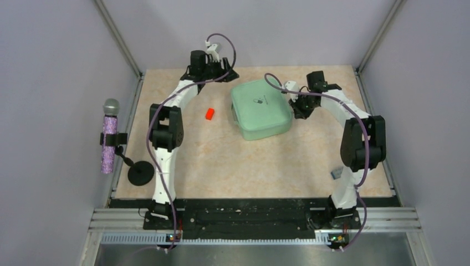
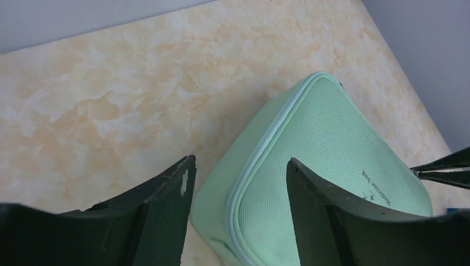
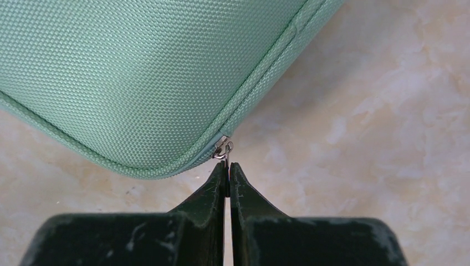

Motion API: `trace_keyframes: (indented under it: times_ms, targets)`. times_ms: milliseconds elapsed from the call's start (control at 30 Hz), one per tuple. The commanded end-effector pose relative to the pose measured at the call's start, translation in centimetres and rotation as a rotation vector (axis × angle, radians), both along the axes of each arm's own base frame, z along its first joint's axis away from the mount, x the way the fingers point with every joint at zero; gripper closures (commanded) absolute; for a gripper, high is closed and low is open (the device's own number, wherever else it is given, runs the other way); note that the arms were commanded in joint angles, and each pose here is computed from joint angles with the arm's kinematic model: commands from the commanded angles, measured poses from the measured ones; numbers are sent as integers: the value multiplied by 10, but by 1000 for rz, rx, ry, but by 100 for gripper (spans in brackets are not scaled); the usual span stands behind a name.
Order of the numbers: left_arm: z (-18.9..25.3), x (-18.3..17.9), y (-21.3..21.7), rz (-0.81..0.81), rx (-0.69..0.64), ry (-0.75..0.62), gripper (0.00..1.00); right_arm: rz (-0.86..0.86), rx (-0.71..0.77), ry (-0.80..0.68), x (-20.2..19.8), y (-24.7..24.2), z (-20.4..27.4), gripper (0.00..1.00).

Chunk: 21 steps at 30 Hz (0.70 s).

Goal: Organize the medicine kit

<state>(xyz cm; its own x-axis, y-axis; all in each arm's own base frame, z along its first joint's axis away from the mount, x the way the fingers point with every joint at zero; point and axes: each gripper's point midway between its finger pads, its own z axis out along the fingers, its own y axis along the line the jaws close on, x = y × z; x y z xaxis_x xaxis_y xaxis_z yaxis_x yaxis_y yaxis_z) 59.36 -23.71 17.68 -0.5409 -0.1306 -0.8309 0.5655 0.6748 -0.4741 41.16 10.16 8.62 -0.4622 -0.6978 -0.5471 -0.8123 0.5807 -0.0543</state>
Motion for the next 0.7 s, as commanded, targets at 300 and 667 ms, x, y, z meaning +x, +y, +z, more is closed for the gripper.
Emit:
trace_keyframes:
  times_ms: [300, 667]
  targets:
    - [-1, -73, -32, -187, -148, 134, 60, -10, -50, -152, 70, 8, 13, 100]
    - [-12, -218, 29, -282, 125, 198, 51, 114, 34, -206, 103, 48, 7, 100]
